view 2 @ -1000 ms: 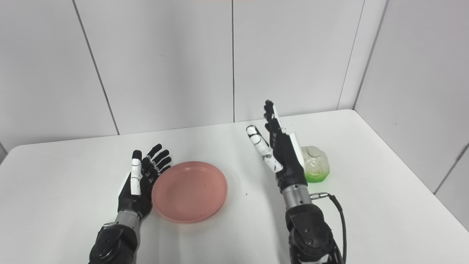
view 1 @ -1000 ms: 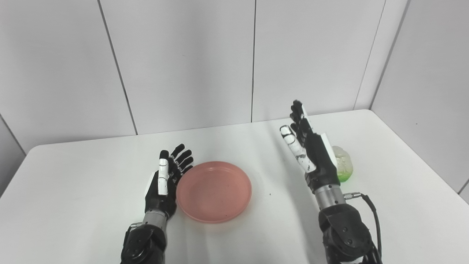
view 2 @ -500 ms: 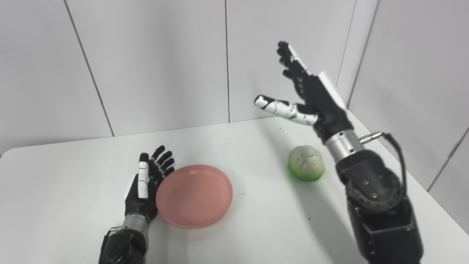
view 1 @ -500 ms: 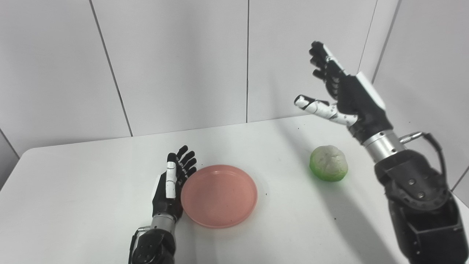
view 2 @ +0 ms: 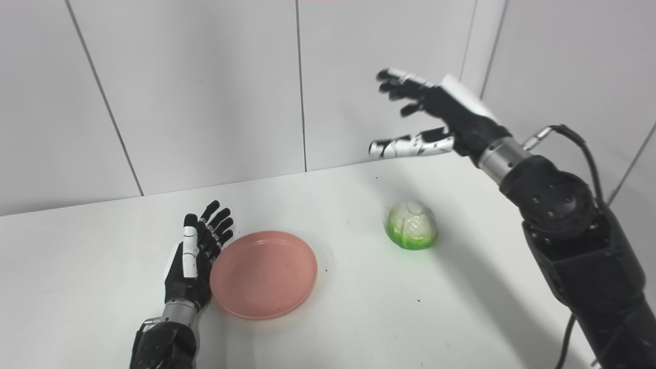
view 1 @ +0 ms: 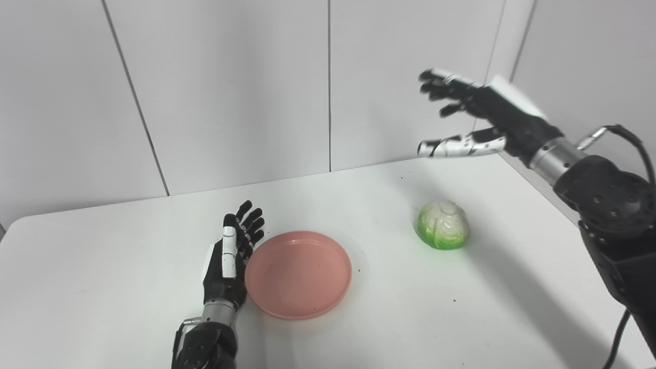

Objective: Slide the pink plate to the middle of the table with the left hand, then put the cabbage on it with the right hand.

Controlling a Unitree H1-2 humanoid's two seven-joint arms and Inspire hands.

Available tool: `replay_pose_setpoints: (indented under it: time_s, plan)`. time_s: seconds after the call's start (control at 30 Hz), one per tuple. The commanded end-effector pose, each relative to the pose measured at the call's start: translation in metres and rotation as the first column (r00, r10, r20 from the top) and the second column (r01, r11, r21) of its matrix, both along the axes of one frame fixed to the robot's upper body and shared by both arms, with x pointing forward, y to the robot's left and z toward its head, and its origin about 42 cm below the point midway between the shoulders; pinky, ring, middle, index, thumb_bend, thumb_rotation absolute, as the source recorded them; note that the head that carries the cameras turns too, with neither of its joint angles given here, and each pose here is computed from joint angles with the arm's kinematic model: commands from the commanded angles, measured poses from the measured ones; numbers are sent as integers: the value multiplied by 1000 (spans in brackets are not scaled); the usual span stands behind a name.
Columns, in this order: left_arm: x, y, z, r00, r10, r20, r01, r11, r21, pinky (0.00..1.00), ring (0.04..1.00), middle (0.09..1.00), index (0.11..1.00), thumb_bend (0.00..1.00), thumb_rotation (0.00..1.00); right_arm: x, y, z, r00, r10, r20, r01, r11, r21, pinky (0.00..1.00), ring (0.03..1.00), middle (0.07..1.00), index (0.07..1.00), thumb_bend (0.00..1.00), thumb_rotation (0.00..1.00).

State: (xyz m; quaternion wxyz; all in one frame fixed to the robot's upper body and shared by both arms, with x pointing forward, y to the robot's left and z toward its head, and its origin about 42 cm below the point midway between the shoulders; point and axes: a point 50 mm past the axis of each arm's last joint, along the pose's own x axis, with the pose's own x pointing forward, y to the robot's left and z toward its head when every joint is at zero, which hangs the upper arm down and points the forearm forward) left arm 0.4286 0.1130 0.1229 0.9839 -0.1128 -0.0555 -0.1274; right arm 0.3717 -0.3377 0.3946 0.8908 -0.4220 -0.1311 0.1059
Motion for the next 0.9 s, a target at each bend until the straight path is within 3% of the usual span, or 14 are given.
replay_pose_setpoints:
  time_s: [0.0, 0.07, 0.2, 0.27, 0.37, 0.63, 0.87]
  plan:
    - [0, 8, -4, 1000, 2, 12, -3, 999, 32, 872, 886, 878, 879, 767, 1000, 4, 1, 26, 998, -26, 65, 32, 994, -105, 781, 864, 880, 890, 735, 450]
    - [1, 12, -5, 1000, -8, 12, 8, 1000, 22, 885, 897, 889, 883, 779, 1000, 10, 3, 23, 997, -55, 45, 63, 982, -179, 812, 889, 887, 885, 805, 504]
    - [4, 19, -5, 1000, -18, 4, 18, 1000, 10, 904, 911, 901, 899, 790, 998, 23, 6, 19, 996, -89, -7, 85, 970, -229, 889, 918, 887, 881, 855, 458]
    - [5, 23, -5, 999, -33, 9, 32, 999, 30, 902, 905, 897, 894, 802, 995, 29, 7, 17, 994, -101, -35, 88, 963, -255, 891, 926, 904, 881, 884, 455]
    - [6, 29, -5, 999, -48, 17, 47, 998, 44, 921, 919, 914, 906, 804, 1000, 37, 8, 13, 989, -122, -80, 90, 943, -320, 775, 866, 890, 891, 909, 457]
    - [7, 37, -4, 998, -60, 11, 59, 997, 40, 924, 928, 919, 914, 812, 1000, 57, 10, -7, 968, -199, -154, 107, 879, -464, 795, 937, 960, 898, 976, 467]
    - [8, 42, -5, 999, -44, 0, 44, 999, 25, 916, 925, 917, 909, 815, 1000, 72, 12, -23, 949, -247, -193, 102, 827, -553, 854, 973, 961, 895, 1000, 449]
